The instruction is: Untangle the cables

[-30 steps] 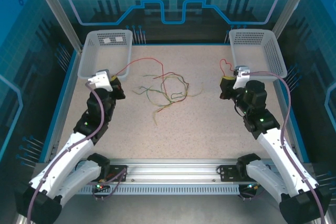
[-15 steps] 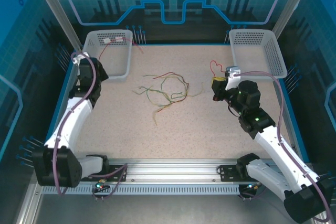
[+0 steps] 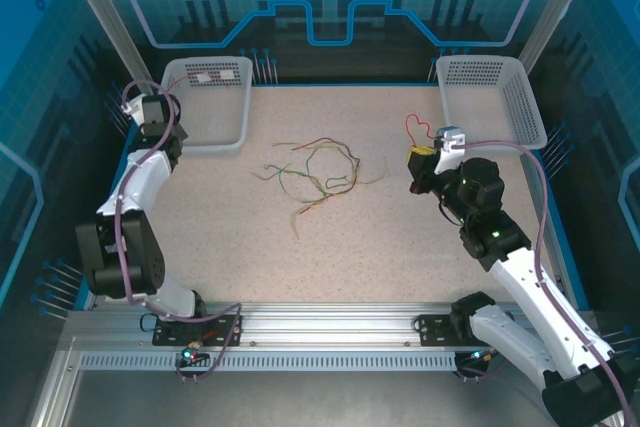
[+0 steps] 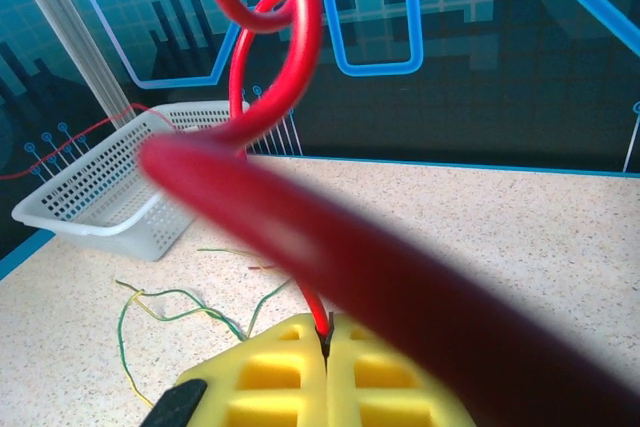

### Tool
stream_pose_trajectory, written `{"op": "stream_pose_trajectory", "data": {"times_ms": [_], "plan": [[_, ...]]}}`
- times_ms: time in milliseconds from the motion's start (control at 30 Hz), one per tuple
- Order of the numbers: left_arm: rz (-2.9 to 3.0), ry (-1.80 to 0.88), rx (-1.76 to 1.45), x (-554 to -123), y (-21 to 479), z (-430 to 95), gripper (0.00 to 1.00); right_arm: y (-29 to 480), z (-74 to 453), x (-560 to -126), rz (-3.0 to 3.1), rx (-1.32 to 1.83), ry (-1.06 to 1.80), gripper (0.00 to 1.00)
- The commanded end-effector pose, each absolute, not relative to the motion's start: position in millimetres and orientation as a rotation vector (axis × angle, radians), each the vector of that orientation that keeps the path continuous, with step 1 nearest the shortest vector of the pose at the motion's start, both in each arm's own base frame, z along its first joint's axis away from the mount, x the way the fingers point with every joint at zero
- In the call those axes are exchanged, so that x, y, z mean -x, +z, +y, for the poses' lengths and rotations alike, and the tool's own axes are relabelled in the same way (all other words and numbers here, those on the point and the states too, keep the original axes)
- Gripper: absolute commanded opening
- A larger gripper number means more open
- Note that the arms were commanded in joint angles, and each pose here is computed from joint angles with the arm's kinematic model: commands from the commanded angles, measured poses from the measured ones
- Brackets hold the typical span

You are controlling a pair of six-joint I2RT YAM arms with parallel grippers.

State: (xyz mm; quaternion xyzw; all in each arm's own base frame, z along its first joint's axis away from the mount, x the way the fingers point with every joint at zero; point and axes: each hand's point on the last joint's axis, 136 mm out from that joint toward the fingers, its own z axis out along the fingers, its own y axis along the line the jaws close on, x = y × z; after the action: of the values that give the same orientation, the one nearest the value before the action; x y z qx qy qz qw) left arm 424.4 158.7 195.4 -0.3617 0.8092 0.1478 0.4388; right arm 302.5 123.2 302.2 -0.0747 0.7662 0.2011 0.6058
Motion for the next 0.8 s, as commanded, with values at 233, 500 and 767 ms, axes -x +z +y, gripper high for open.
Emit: {"op": "stream_pose_trajectory", "data": {"times_ms": [233,500,767], "plan": [[2.058,0.414,0.905,-472,171,180,0.0,307,126,-299,1.759,0.202,0.457,0.0],[2.132,0.355,0.88,-504,143,173,0.04,305,125,-295,1.766,0.199,0.463,0.0],[2.173,0.312,0.804,-524,135,150,0.34,307,125,-294,1.761,0.198,0.465,0.0]]}}
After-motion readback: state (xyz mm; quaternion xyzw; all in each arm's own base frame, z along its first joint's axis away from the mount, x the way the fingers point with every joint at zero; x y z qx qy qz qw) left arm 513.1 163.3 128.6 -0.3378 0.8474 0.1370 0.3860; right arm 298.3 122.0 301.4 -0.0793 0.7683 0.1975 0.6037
